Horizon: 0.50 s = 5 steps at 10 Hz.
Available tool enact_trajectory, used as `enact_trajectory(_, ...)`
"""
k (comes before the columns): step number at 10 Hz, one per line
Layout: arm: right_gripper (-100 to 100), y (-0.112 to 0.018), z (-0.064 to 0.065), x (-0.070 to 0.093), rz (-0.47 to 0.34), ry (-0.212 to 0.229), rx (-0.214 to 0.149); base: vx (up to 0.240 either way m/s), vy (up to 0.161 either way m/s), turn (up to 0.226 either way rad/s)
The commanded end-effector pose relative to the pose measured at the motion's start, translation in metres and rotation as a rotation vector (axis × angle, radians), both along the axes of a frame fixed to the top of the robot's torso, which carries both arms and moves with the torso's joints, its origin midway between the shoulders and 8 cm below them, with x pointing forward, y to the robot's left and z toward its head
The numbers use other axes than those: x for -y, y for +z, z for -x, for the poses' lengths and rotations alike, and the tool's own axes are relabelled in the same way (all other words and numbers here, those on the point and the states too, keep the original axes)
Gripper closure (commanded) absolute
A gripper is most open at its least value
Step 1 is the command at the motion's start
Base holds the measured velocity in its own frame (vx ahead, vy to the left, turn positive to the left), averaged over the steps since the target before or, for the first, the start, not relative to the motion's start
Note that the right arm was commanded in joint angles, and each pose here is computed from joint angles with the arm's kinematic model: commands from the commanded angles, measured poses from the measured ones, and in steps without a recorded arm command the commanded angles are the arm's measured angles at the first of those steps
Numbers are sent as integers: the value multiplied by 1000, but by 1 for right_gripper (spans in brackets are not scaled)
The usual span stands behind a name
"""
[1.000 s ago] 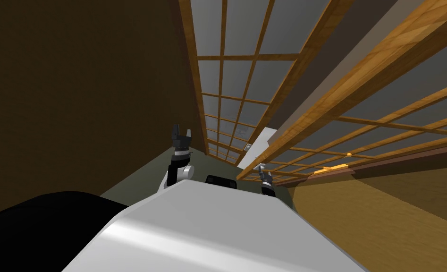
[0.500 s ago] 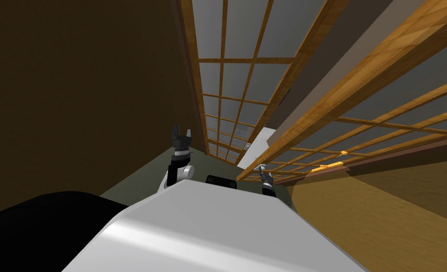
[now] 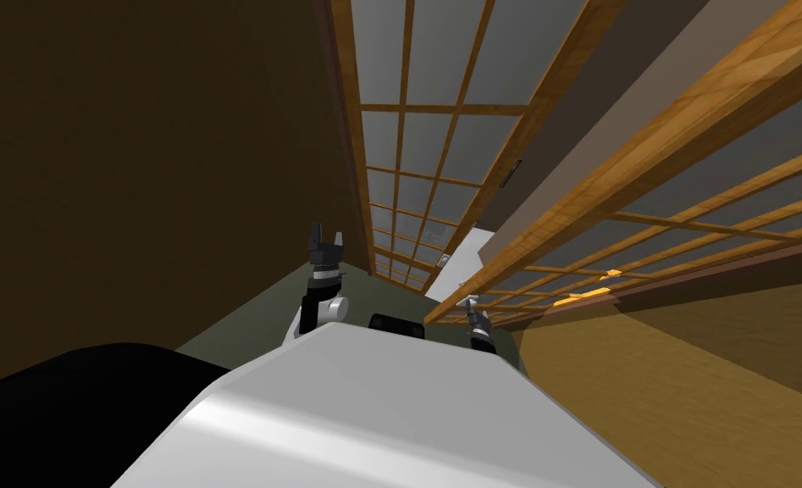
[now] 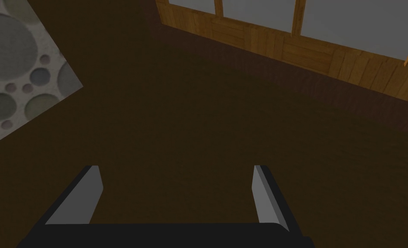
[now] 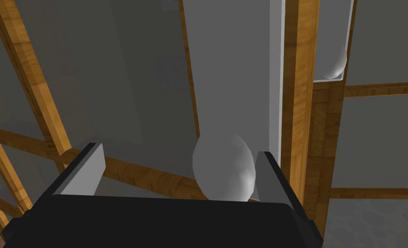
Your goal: Pull the door open
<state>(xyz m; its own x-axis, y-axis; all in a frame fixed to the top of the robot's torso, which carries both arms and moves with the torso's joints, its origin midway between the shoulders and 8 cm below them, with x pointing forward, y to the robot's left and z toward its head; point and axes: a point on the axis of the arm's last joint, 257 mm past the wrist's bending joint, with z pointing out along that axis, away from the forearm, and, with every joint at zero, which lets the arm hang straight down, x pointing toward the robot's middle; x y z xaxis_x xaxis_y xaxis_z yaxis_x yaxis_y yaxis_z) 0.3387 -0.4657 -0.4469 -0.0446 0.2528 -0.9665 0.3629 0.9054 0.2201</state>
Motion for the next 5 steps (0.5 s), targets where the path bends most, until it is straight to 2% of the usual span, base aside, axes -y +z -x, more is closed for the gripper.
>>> enact_trajectory(1,100,-5,21,24,7,-47,-32,-31,-12,-40)
enact_trajectory(5,100,-5,21,24,7,-47,-32,-5,-1,4)
